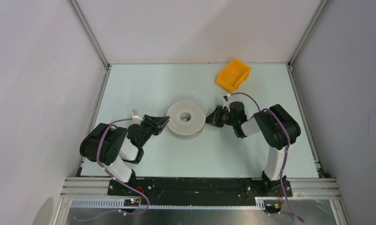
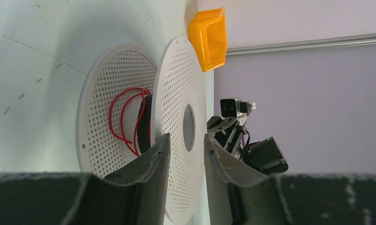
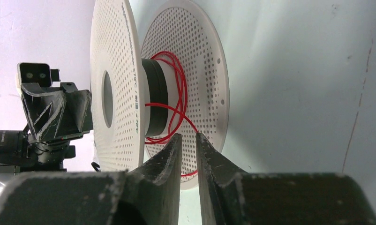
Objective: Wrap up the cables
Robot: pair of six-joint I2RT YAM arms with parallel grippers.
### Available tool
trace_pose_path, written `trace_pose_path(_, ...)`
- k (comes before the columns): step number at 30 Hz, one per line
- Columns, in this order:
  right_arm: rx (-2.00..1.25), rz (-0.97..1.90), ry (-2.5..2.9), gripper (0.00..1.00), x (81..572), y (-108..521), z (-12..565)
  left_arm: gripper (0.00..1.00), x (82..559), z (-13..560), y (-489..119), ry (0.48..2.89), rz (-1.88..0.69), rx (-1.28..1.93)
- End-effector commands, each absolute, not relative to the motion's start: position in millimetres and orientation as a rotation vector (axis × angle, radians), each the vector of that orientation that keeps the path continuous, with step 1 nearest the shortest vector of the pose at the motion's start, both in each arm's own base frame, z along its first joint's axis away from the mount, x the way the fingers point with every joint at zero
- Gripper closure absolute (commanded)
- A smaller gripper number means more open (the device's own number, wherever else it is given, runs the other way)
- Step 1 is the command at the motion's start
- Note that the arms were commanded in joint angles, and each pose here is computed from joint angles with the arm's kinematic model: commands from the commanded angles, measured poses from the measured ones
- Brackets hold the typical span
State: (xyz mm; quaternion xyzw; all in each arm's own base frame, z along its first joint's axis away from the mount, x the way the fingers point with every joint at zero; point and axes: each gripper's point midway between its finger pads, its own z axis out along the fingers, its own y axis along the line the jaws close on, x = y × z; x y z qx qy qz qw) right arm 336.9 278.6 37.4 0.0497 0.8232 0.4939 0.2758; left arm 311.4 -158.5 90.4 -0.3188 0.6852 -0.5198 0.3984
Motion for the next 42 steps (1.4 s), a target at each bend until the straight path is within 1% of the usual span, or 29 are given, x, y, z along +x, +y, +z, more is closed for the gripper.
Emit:
trace_pose_path(1, 0.114, 1.305, 2.208, 0.78, 345.6, 283.5, 40.5, 0.64, 315.2, 98.4, -164.7, 1.718, -1.326, -0.75)
trace_pose_path(18, 0.1, 1.234, 2.294, 0.79, 337.0, 290.5, 23.8, 0.66, 311.3, 96.0, -175.5, 1.735, -1.347, -0.756)
trace_pose_path(28, 0.154, 1.301, 2.261, 0.97, 330.2, 316.0, 35.0, 0.67, 306.3, 92.4, -182.6, 1.751, -1.351, -0.76)
trace_pose_path(30, 0.176, 1.305, 2.248, 0.99, 331.0, 319.9, 37.3, 0.67, 305.9, 91.9, -184.1, 1.753, -1.353, -0.763)
trace_pose_path(42, 0.299, 1.284, 2.23, 1.0, 334.3, 323.8, 31.2, 0.67, 302.8, 89.7, -193.0, 1.765, -1.359, -0.762)
